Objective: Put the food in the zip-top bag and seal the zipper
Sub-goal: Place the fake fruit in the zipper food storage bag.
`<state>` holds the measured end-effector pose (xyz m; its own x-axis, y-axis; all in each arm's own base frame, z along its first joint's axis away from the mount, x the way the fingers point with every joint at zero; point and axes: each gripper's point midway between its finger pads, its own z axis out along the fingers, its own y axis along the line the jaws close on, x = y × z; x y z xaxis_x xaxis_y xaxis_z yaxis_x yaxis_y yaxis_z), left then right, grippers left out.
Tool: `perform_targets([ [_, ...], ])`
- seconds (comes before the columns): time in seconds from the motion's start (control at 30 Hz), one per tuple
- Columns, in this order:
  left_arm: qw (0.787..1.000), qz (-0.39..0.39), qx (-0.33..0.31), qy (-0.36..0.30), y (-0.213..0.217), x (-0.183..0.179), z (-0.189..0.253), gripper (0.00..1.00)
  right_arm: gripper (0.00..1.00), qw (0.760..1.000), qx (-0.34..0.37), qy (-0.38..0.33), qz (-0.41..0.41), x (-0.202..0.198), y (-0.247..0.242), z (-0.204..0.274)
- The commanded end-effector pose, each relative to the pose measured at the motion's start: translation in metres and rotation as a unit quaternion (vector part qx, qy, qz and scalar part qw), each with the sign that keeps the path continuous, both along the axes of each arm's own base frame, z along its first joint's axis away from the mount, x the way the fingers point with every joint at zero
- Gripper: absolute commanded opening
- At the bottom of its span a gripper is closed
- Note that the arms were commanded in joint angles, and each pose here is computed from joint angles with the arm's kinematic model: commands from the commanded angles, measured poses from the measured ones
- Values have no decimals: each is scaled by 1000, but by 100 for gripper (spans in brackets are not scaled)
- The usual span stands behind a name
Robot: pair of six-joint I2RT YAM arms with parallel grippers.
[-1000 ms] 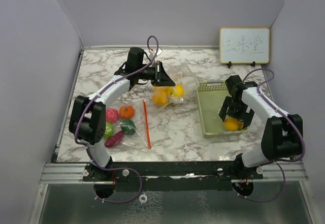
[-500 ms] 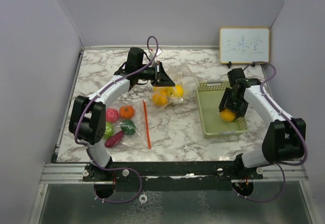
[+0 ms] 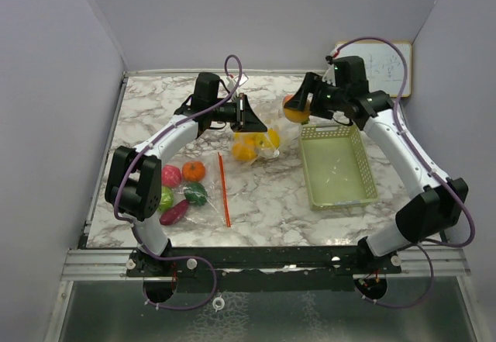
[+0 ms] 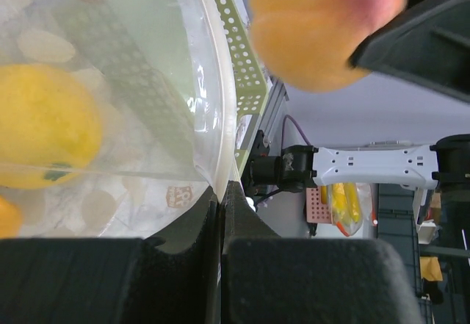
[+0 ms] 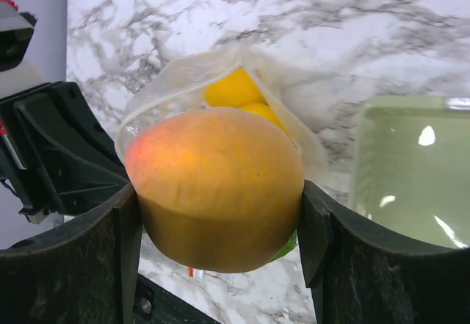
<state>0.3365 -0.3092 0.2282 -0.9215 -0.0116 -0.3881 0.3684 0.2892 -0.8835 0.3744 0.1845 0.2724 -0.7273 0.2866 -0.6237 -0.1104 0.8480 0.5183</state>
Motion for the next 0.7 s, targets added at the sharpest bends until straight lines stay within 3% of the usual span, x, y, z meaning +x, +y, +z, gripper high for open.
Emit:
perform_targets([
  [0.0, 1000, 6, -6, -21, 2, 2, 8, 0, 23, 996, 36, -40, 71, 20, 53, -3],
  [0.1, 1000, 7, -6, -22, 3, 1, 10, 0, 30, 996, 35, -24, 81, 31, 63, -25],
  [0.17, 1000, 8, -5, -25, 4, 0, 12, 0, 45, 995, 30, -12, 95, 30, 68, -36],
  [0.2, 1000, 8, -4, -25, 4, 0, 13, 0, 54, 995, 28, -8, 100, 29, 69, -40],
  [0.3, 1000, 10, -4, -28, 4, 0, 16, 0, 98, 995, 9, -16, 101, 27, 63, -39],
  [0.53, 999, 4, -1, -33, 5, -2, 21, 0, 100, 983, -40, -123, 132, 21, 48, 7],
  [0.67, 997, -34, -34, -67, 3, -8, 48, 0, 100, 949, -45, -220, 223, -3, 55, 40],
])
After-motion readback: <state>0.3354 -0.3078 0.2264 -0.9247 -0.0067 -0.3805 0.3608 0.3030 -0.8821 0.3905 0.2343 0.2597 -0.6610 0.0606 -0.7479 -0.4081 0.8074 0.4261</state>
